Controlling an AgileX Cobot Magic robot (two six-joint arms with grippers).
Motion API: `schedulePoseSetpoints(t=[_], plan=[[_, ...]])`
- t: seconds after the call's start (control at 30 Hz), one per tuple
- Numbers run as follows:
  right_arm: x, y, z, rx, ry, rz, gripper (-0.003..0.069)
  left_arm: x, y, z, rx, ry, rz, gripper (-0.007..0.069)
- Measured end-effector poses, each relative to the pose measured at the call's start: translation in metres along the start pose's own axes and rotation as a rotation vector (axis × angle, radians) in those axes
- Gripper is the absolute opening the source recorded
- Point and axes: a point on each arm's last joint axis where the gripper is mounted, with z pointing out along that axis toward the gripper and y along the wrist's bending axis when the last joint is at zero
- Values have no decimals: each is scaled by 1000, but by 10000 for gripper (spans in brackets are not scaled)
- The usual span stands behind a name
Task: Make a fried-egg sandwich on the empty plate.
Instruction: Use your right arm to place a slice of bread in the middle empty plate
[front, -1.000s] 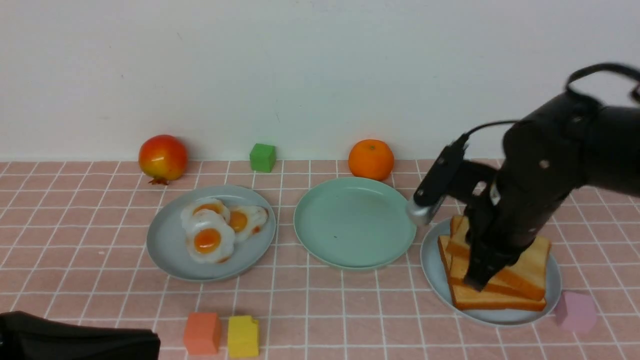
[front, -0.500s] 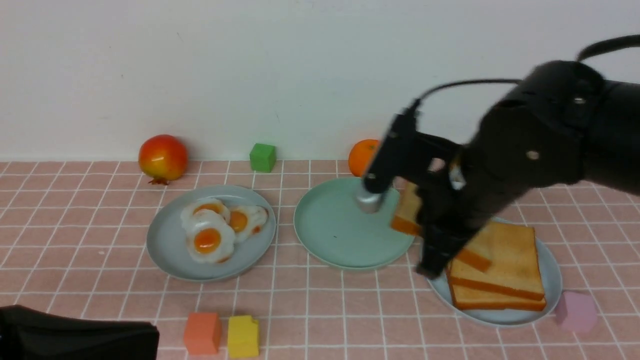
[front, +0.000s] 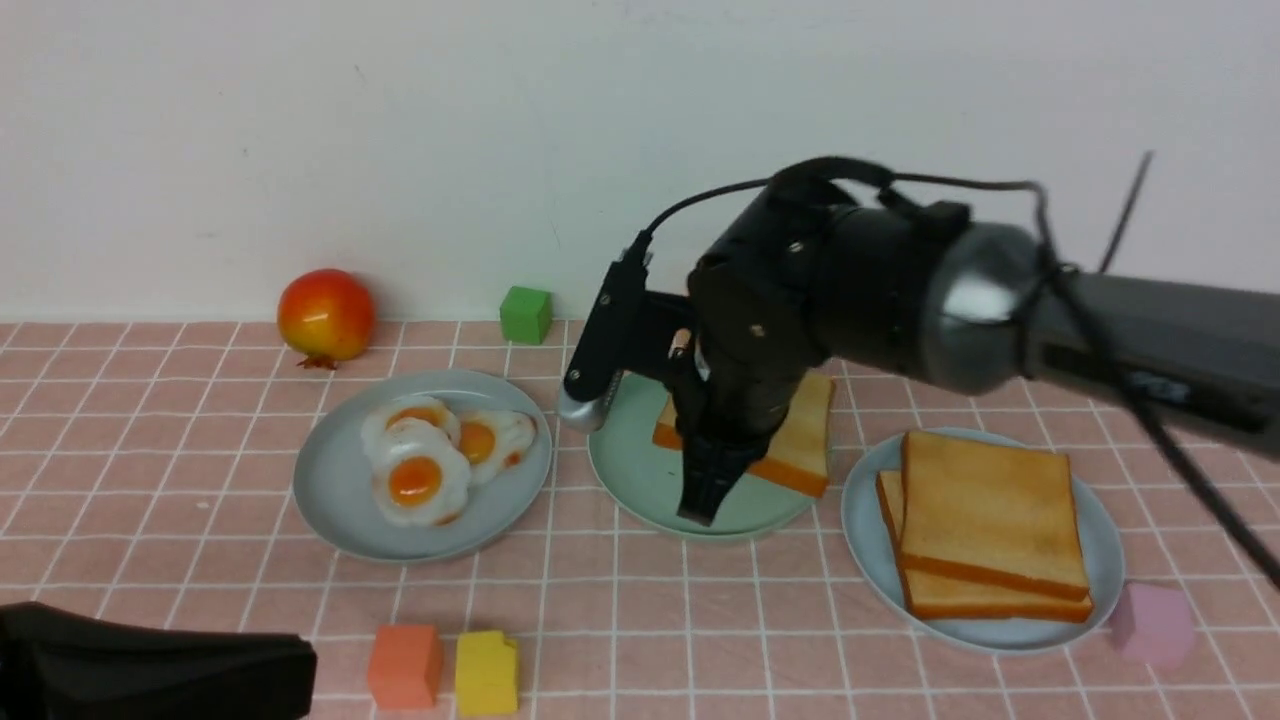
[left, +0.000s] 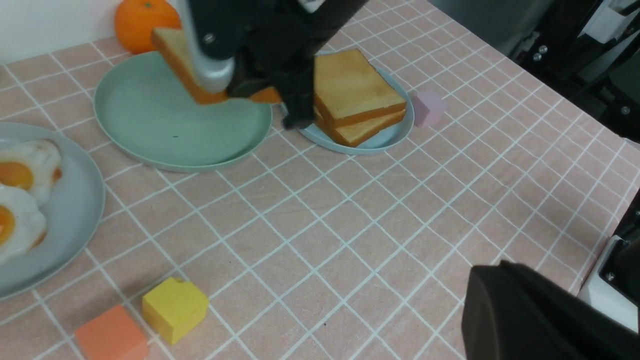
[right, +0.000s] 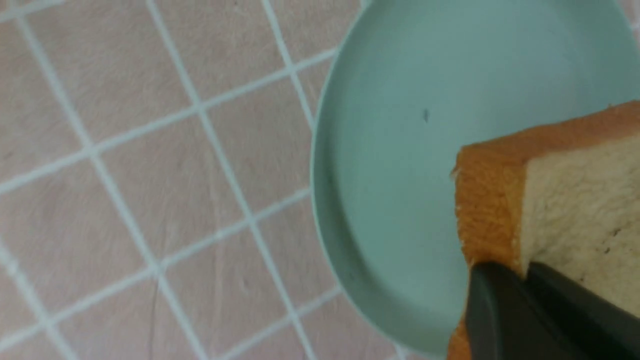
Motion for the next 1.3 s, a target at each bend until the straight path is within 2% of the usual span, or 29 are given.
schedulePoseSetpoints(t=[0.4, 0.63, 0.73, 0.77, 0.8, 0.93, 0.97, 1.0, 1.07, 1.13, 1.2, 1.3], plan=[[-7, 8, 41, -12, -18, -13, 53, -1, 0, 0, -4, -8, 0, 13], [-7, 9, 47, -9, -15, -26, 62, -1, 0, 0, -4, -8, 0, 13], [-9, 8, 47, 11, -34, -36, 128, -1, 0, 0, -4, -8, 0, 13], [-10, 7, 47, 20, -42, -42, 181, -1, 0, 0, -4, -8, 0, 13], [-10, 7, 47, 21, -44, -42, 189, -1, 0, 0, -4, -8, 0, 13], [-10, 4, 46, 45, -46, -23, 404, -1, 0, 0, -4, -7, 0, 13], [-10, 4, 45, 45, -45, -20, 423, -1, 0, 0, -3, -6, 0, 13], [-9, 4, 37, 41, -26, 13, 487, 0, 0, 0, 0, 1, 1, 13], [-9, 5, 21, 40, 2, 39, 534, 0, 0, 0, 1, 3, 1, 13], [-8, 5, -15, 44, 27, 103, 563, 0, 0, 0, -1, 3, -15, 13], [-3, 3, -50, 43, 40, 184, 561, -1, 1, 1, -6, 8, -43, 13], [16, 2, -118, -1, 54, 367, 509, -8, 5, 6, -34, 68, -103, 13]])
